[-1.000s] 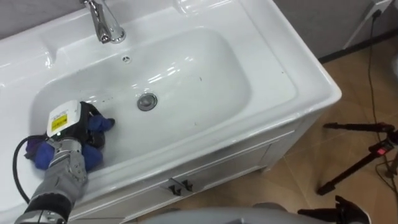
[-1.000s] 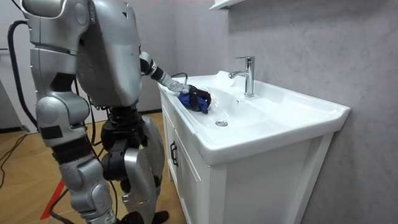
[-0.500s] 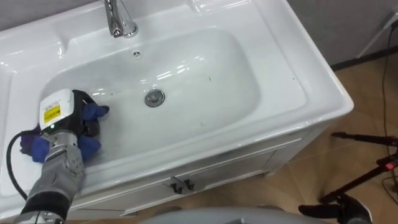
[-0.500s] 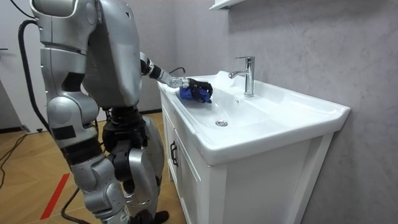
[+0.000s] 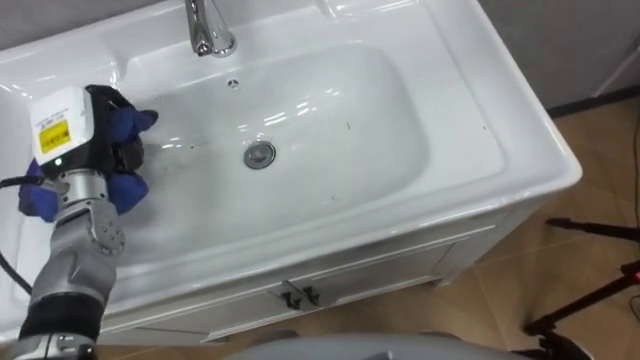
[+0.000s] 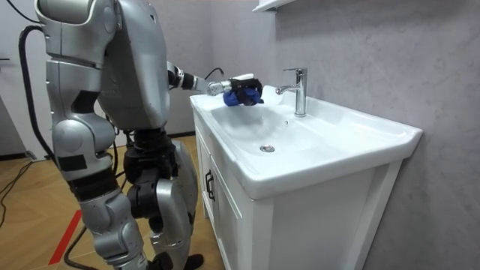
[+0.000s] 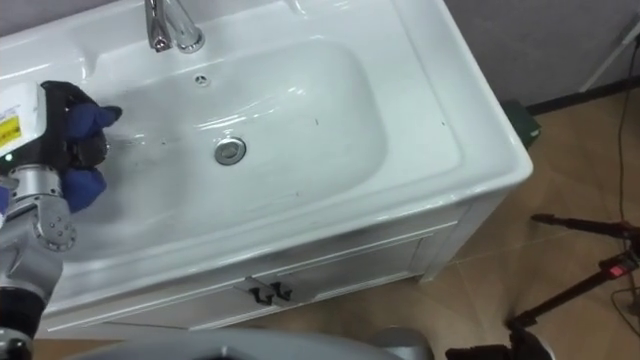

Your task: Wipe basin

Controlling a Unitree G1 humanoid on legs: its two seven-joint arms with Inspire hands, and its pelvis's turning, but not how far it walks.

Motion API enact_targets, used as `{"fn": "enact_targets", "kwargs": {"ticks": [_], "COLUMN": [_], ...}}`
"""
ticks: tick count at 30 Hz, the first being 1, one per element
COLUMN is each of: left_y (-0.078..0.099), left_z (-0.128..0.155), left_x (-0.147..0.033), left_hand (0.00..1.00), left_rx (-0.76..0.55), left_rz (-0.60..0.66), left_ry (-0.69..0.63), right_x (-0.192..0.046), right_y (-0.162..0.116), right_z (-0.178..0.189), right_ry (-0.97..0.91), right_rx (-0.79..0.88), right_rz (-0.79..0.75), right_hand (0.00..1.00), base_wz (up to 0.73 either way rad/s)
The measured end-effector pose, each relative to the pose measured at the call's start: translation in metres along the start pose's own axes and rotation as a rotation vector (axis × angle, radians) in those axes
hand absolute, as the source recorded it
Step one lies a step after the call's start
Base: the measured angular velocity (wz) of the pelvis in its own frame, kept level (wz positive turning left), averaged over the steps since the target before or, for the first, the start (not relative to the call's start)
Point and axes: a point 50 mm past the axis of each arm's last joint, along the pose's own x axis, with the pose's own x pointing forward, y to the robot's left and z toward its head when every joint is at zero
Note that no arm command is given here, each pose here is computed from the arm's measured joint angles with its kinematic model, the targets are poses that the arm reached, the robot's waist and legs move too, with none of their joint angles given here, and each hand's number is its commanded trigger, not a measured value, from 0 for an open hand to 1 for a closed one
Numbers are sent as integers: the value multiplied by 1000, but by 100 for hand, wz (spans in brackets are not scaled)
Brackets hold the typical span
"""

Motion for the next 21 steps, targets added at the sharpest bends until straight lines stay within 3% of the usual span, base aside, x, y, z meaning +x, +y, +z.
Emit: {"fn": "enact_targets", "kwargs": {"ticks": [7, 21], "left_y": [17, 25], "left_z": [2, -10], "left_x": [8, 10], "left_hand": [100, 100], "left_rx": [11, 33], "left_rz": [68, 98], "left_ry": [-36, 24], "right_x": [0, -1], "right_y": [-1, -2], "right_z": [-2, -6], "right_ry": [6, 26], "right_rx": [-1, -34], "right_rz": [-2, -6], "right_hand": [0, 0], "base_wz": [0, -1]}}
